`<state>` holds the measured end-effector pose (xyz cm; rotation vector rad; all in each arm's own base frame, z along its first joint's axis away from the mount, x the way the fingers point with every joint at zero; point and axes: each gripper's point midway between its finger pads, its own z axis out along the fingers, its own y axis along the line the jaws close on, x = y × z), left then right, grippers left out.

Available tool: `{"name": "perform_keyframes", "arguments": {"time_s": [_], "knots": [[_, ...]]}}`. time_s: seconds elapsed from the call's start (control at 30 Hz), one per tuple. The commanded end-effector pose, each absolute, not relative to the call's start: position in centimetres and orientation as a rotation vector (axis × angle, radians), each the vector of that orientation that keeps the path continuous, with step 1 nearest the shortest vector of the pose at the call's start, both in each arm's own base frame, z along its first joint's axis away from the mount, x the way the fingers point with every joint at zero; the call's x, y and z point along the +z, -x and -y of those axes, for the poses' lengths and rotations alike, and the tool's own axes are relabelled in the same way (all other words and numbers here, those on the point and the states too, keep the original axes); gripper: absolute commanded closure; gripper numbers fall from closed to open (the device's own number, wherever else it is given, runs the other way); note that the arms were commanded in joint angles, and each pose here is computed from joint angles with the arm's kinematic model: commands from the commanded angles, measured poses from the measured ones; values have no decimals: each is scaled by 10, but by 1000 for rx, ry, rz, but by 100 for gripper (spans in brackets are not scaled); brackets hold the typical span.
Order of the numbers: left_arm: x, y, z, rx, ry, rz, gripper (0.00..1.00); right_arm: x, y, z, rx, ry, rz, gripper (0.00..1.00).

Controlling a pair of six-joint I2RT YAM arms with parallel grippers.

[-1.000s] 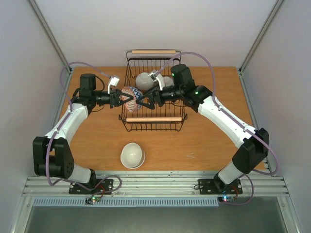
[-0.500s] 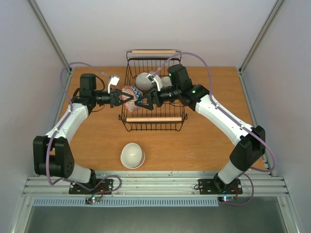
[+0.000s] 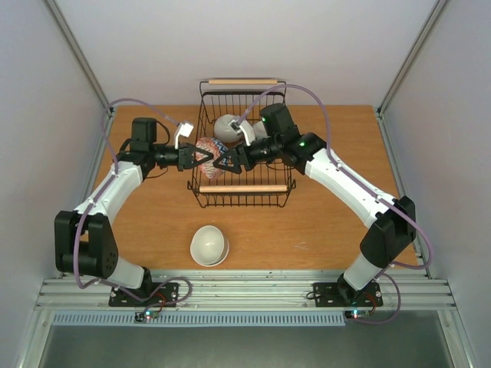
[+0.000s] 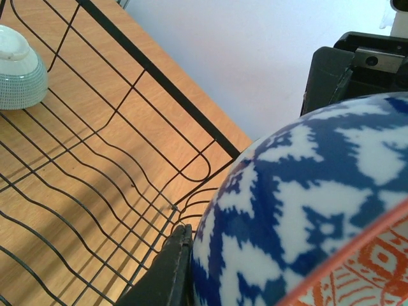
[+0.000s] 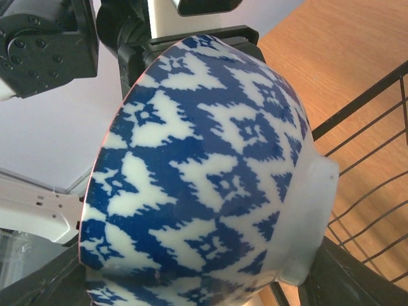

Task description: Load the bowls into the dish rack

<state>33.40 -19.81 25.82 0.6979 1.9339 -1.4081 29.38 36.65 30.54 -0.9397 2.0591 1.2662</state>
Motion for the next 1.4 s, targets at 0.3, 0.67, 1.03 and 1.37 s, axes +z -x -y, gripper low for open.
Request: {"name": "perform_keyframes", "arguments": {"time_s": [0.3, 0.67, 1.03, 1.37], "knots": [[271, -336, 205, -1260, -782, -1900, 49, 309, -329, -352, 929, 851, -2049, 99], [266, -375, 163, -754, -622, -2000, 33, 273, -390, -294, 320, 649, -2244, 99], [258, -387, 150, -664, -570, -2034, 33, 228, -405, -249, -123, 628, -2431, 99], [258, -386, 151, -679, -577, -2032, 33, 170, -428, -239, -411, 695, -2532, 99]]}}
